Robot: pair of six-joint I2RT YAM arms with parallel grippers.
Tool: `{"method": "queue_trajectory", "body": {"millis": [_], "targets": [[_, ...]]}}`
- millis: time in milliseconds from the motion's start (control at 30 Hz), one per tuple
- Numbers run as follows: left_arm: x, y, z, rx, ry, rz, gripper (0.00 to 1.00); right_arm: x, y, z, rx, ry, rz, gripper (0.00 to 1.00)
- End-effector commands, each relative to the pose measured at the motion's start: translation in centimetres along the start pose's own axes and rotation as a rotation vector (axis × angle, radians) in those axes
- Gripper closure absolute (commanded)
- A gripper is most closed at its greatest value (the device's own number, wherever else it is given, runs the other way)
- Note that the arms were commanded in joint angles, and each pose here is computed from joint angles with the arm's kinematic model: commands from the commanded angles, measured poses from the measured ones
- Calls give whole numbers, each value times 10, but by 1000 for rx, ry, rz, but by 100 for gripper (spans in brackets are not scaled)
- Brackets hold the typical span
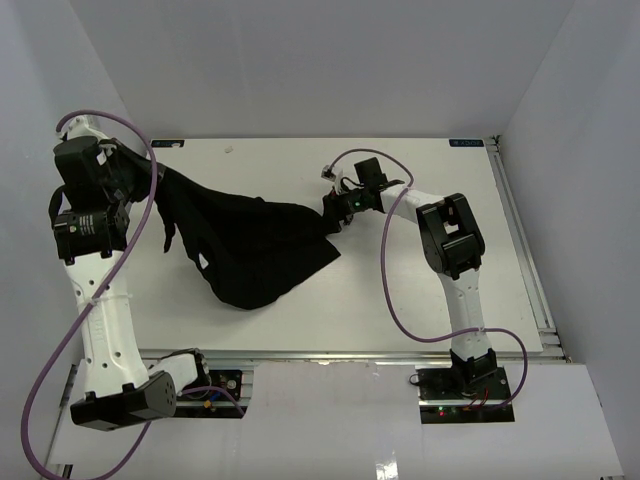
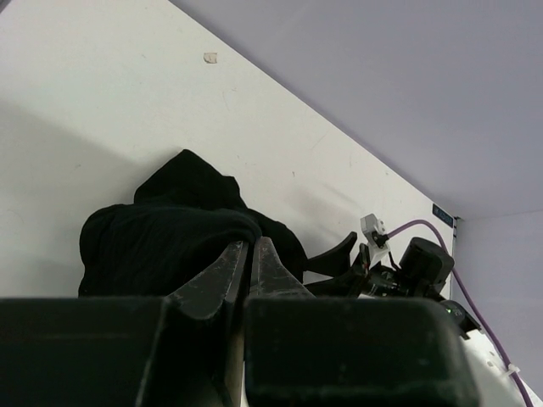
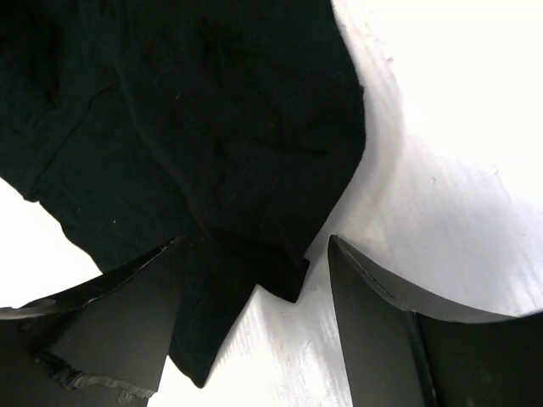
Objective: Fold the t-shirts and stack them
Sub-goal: Flatten out the tshirt
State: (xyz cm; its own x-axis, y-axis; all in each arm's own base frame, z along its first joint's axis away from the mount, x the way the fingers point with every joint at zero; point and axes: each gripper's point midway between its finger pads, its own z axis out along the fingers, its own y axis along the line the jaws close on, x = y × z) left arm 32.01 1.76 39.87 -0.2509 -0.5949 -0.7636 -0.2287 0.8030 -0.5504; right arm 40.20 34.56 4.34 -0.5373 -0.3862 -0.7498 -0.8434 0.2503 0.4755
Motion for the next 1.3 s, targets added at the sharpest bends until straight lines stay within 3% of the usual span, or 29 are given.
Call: {"method": "queue_trajectory", "body": {"millis": [0,267,367,533,767,867,1267], "targets": [[-10,-4,-12,17,-54,6,92,6,12,-4,-37,21,-13,29],[-9,-4,-12,18,-56,4,92,18,17,-8,-36,32,-10,37],[-8,-4,-10,22,-49,5,92,21,17,-8,-34,29,-7,46],[-7,-5,-8,27,-44,4,92,13,13,-8,-28,1,-11,53],[-5,-3,-5,23,-36,3,92,-2,2,-11,-3,-43,-12,83],[-4,-2,-5,20,-36,5,92,-8,-1,-17,8,-59,-15,91],[-3,-4,0,51,-40,20,92,-60,5,-89,48,-166,-79,94]]}}
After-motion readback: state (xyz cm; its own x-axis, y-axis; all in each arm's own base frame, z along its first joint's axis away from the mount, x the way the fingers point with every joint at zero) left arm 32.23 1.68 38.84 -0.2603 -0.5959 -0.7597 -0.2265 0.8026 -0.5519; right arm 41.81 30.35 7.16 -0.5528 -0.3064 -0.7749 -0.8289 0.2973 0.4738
